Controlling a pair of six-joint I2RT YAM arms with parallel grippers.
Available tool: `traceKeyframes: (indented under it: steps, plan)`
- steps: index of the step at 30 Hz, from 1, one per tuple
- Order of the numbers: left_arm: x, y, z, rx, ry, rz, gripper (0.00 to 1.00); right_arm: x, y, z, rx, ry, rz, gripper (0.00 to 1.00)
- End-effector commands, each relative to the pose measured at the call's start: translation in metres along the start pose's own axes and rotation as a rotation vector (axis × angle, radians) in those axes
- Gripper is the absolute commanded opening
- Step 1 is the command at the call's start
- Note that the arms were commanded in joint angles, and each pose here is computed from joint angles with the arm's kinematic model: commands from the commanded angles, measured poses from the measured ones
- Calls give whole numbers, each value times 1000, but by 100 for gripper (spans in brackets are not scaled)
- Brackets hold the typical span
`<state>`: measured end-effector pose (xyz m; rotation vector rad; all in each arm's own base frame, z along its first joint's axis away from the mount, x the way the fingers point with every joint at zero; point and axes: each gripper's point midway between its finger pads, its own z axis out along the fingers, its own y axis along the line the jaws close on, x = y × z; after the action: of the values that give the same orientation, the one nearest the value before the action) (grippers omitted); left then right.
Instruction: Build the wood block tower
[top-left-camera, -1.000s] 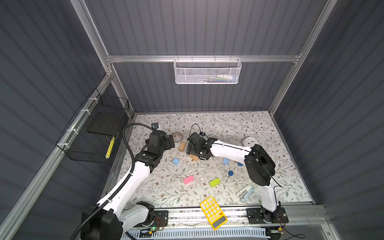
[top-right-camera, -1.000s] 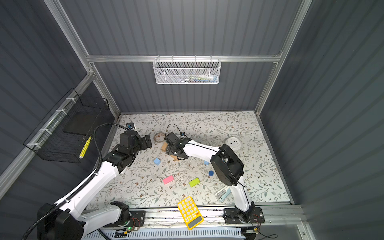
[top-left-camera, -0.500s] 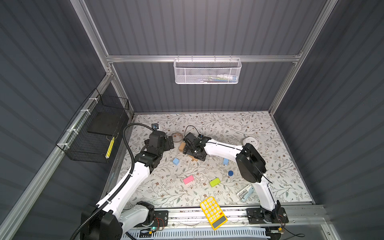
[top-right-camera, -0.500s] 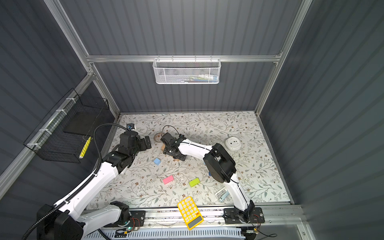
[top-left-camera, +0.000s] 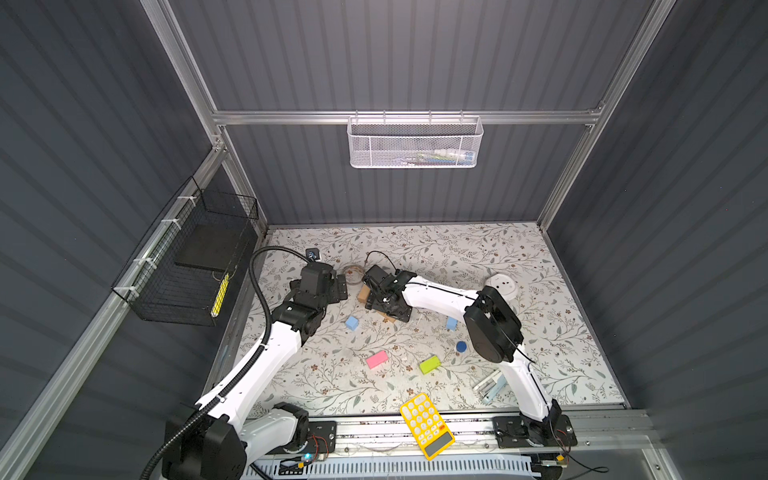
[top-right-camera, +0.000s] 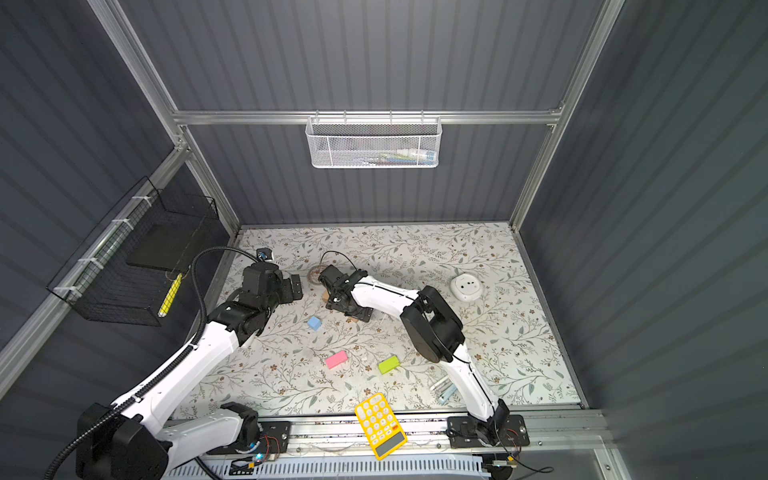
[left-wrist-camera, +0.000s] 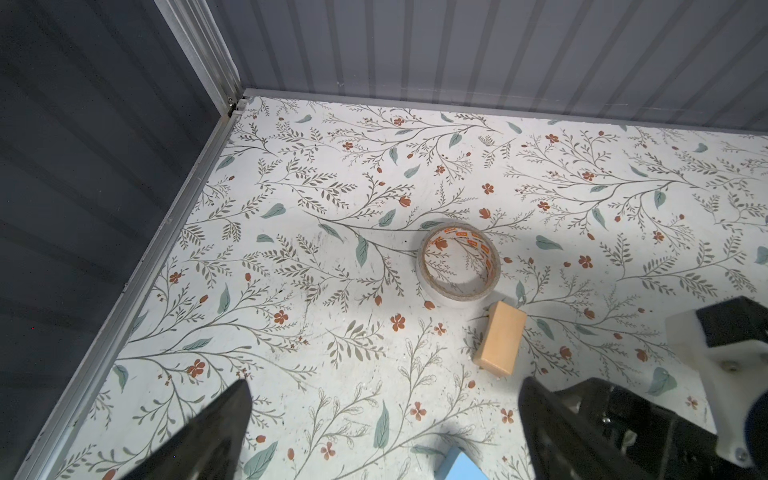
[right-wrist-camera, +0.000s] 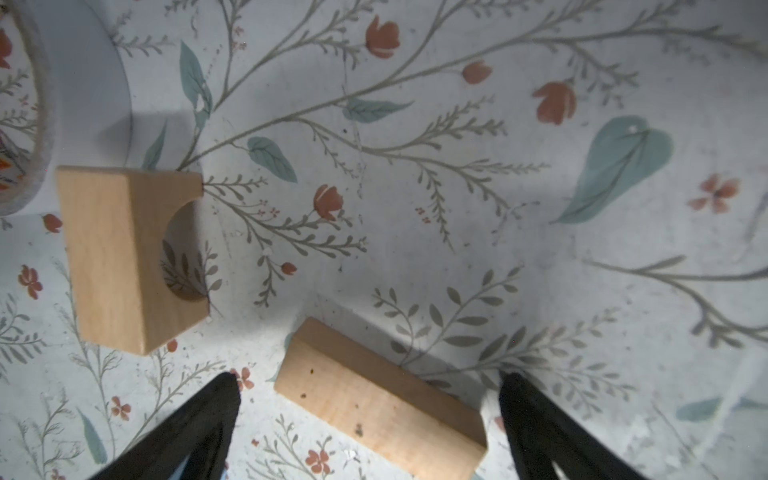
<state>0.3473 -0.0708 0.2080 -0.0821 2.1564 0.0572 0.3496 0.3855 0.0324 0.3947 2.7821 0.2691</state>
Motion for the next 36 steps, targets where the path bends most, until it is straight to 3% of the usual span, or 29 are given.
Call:
traceKeyframes:
  steps: [1,12,21,36]
  plan:
    - [3,3,3,-25,19,33,100,0,-7,-1,65,-16,-26,99]
    - [8,4,7,-41,44,61,100,3,-13,8,133,-14,-74,99]
    - [10,5,8,-44,48,68,100,11,-19,16,157,17,-116,91]
    - [10,4,7,-38,50,63,100,26,-47,3,163,57,-216,86]
